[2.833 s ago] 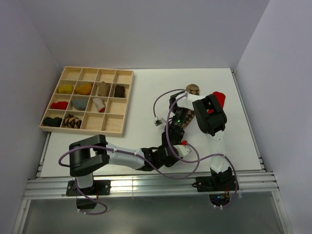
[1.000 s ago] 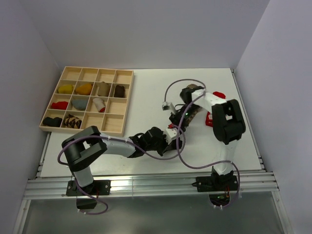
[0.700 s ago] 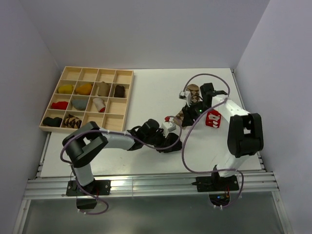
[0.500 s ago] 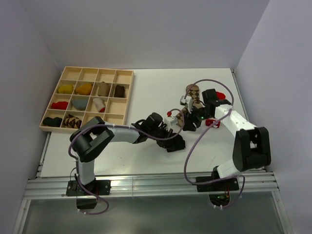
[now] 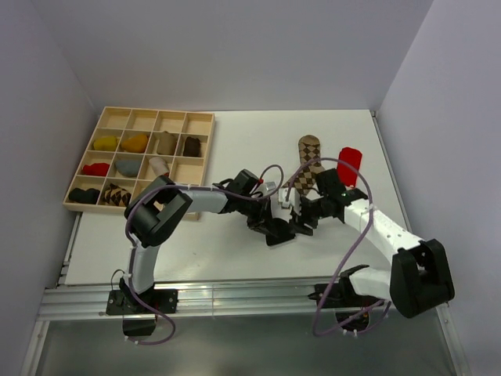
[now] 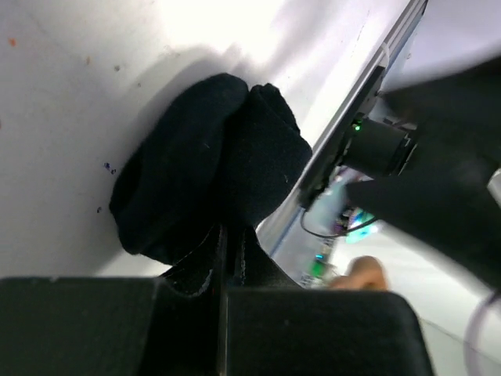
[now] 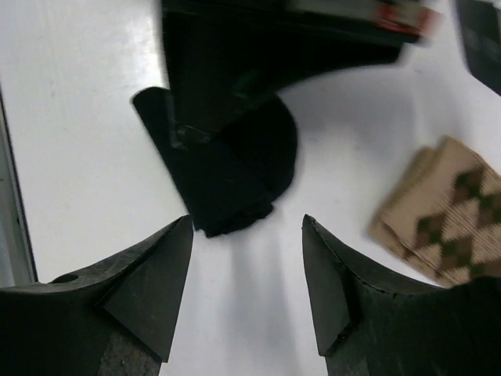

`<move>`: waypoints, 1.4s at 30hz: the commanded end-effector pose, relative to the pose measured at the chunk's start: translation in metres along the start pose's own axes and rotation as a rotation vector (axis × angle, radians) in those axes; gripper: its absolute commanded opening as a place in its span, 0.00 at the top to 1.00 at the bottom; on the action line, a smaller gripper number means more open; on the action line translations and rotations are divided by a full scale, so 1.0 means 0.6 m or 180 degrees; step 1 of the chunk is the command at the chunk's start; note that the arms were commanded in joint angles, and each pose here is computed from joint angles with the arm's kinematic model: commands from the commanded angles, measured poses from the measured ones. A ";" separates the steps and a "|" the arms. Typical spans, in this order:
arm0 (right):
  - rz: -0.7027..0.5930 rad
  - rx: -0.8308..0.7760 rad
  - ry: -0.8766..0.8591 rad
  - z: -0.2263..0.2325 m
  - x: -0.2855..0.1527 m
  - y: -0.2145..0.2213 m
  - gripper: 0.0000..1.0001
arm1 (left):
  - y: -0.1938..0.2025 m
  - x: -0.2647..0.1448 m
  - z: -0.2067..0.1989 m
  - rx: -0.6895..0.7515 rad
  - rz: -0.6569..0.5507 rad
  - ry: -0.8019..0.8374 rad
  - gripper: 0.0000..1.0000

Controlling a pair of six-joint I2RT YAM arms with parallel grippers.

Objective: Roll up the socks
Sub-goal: Roll the sock at the center of the board.

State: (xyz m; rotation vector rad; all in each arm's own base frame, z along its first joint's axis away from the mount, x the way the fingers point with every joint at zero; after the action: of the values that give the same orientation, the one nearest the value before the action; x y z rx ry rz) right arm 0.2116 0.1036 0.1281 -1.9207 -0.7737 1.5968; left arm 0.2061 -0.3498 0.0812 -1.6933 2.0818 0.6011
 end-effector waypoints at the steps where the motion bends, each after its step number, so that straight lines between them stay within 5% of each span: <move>1: 0.0050 -0.0532 0.0120 0.014 0.011 -0.007 0.34 | 0.008 0.006 0.000 -0.0514 0.0218 -0.0142 1.00; 19: 0.0345 -0.1144 -0.0039 0.054 0.078 0.015 0.33 | -0.039 0.002 0.018 -0.0807 0.0201 -0.0220 1.00; 23: 0.0395 -0.1124 -0.0110 0.053 0.089 0.018 0.47 | -0.042 0.002 0.025 -0.0885 0.0214 -0.0148 0.97; 27: 0.0470 -0.1006 -0.0188 0.053 0.098 0.027 0.61 | -0.046 -0.006 0.015 -0.0845 0.0160 0.0025 0.81; 34: 0.0522 -0.0756 -0.0471 0.045 0.107 0.027 0.81 | -0.049 -0.053 -0.007 -0.0629 -0.0390 0.0154 0.62; 42: 0.0735 -0.0380 -0.1021 0.021 0.107 0.021 0.79 | -0.043 -0.109 0.008 -0.0179 -0.1221 -0.0087 0.54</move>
State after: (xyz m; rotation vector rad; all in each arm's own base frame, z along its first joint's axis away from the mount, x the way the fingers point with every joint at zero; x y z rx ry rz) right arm 0.2244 0.1548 0.0827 -2.0374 -0.9291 1.8679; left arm 0.2346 -0.3040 0.1003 -1.9847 1.8302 0.7471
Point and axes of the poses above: each gripper's point midway between its finger pads, its own x axis out along the fingers, its own z axis along the line the jaws close on, y = z × x, the point moved 7 cm from there along -x, back along the fingers, and after that the axes turned 10 degrees about -x, right-handed, at the moved point
